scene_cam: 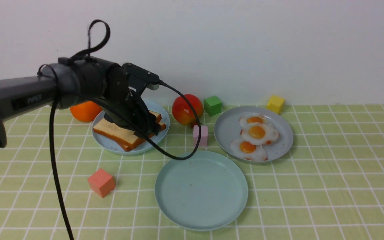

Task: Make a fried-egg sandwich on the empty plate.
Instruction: Use the left arm to grab a slice of bread

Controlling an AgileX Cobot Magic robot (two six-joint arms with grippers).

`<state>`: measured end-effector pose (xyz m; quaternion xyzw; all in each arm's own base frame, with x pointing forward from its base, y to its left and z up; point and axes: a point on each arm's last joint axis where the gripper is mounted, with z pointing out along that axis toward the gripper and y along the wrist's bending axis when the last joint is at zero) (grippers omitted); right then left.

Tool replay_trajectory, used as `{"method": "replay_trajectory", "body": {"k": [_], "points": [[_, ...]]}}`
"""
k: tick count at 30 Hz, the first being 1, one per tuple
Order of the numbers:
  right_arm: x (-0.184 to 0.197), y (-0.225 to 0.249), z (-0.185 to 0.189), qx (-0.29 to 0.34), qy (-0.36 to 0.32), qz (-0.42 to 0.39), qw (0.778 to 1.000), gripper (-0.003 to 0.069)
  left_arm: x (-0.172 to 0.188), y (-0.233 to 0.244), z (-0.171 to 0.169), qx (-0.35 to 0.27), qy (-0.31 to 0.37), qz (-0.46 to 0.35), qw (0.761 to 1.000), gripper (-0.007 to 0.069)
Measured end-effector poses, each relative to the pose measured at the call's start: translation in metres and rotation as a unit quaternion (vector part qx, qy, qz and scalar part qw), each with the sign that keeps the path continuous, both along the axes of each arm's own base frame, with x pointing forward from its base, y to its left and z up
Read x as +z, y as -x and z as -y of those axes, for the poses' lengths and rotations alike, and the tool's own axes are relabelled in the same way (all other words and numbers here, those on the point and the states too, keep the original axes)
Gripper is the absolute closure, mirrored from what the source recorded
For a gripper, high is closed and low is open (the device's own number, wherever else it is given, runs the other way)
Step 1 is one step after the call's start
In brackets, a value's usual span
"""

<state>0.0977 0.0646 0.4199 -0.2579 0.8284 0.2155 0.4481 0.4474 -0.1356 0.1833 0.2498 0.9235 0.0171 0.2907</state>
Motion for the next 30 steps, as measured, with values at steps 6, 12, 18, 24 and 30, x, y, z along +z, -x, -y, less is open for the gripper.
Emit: {"method": "replay_trajectory", "body": {"k": [6,12,18,24,30], "points": [[0.000,0.000,0.000,0.000,0.002,0.001,1.000,0.0643,-0.013,-0.003,0.000,-0.006,-0.013,-0.006,1.000,0.0154],[0.000,0.000,0.000,0.000,0.002,0.001,1.000,0.0641,-0.014,-0.003,-0.001,-0.006,-0.018,-0.010,1.000,0.0333],[0.000,0.000,0.000,0.001,0.003,0.001,1.000,0.0640,-0.014,-0.002,0.000,-0.007,-0.019,-0.015,1.000,0.0583],[0.000,0.000,0.000,0.001,0.003,0.001,1.000,0.0637,-0.001,0.001,-0.002,-0.010,-0.033,-0.014,0.999,0.0603],[0.000,0.000,0.000,0.001,0.003,0.001,1.000,0.0637,0.053,0.019,-0.004,-0.002,-0.019,0.011,1.000,0.0603]]}}
